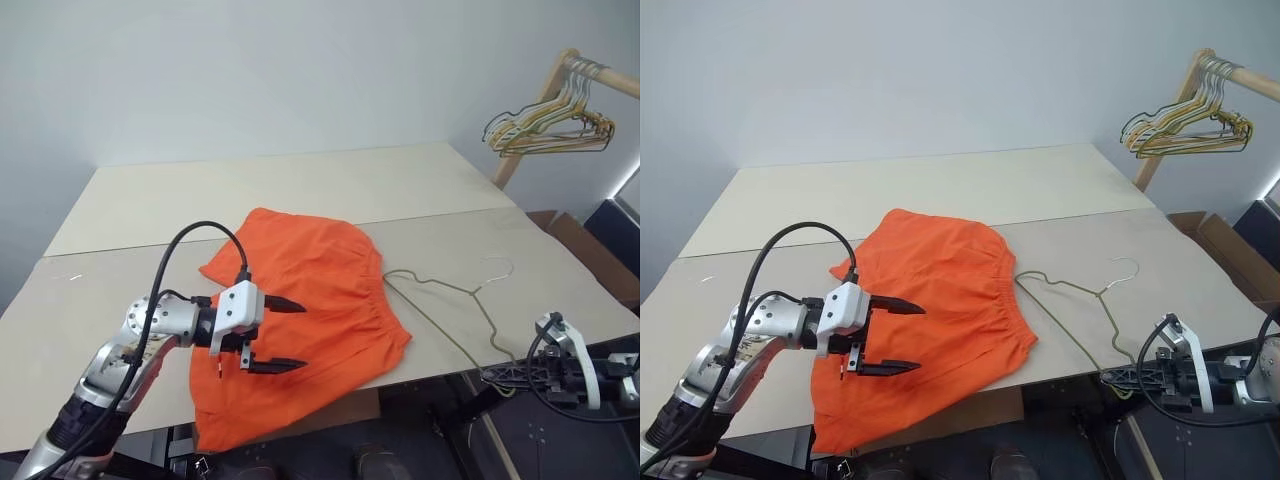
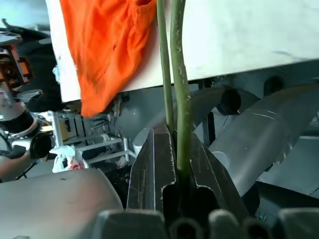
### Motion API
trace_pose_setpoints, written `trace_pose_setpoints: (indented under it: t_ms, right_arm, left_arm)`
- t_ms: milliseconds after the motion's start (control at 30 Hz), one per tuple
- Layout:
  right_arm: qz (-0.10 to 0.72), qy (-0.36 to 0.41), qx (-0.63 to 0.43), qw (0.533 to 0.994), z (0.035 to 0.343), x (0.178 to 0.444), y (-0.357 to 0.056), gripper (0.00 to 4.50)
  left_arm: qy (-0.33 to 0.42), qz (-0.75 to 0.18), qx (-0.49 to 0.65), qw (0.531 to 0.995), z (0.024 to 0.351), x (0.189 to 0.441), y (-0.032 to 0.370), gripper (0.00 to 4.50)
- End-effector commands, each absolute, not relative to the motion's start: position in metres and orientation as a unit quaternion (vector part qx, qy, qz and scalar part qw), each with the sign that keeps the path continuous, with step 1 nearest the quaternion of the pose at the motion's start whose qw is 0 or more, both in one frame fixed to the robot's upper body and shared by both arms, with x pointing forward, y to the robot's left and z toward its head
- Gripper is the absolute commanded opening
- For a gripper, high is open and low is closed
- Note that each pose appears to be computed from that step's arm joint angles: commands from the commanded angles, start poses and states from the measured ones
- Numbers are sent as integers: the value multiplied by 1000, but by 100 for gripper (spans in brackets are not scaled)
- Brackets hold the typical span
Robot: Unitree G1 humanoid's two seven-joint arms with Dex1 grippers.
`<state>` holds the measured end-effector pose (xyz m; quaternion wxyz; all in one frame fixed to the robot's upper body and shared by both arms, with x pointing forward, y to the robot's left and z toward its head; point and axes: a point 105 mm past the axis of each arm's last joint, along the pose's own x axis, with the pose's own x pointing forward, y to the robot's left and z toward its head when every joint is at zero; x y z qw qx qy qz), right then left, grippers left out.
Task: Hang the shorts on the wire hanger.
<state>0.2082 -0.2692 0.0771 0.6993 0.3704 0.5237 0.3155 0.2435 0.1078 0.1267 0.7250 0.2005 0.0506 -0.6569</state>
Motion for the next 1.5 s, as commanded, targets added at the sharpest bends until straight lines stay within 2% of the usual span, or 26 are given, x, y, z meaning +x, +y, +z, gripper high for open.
trace_pose_setpoints:
  t_ms: [33, 400, 800, 1067, 1333, 1500]
  right_arm:
    - [349, 501, 377, 696, 91, 212, -261, 0]
    - [400, 507, 391, 656, 93, 210, -238, 0]
    - [351, 517, 390, 676, 68, 251, -241, 0]
    - [432, 529, 365, 632, 79, 235, -234, 0]
    - [421, 500, 384, 653, 86, 255, -241, 0]
    - [444, 513, 376, 632, 81, 248, -231, 0]
  left_arm:
    - [36, -655, 213, 724, 133, 242, 107, 445]
    - [43, -648, 223, 727, 126, 243, 108, 445]
    - [46, -642, 238, 727, 121, 242, 106, 445]
    - [50, -635, 250, 729, 117, 242, 109, 445]
    - [45, -634, 246, 732, 116, 243, 107, 445]
    - [46, -632, 249, 732, 114, 243, 106, 445]
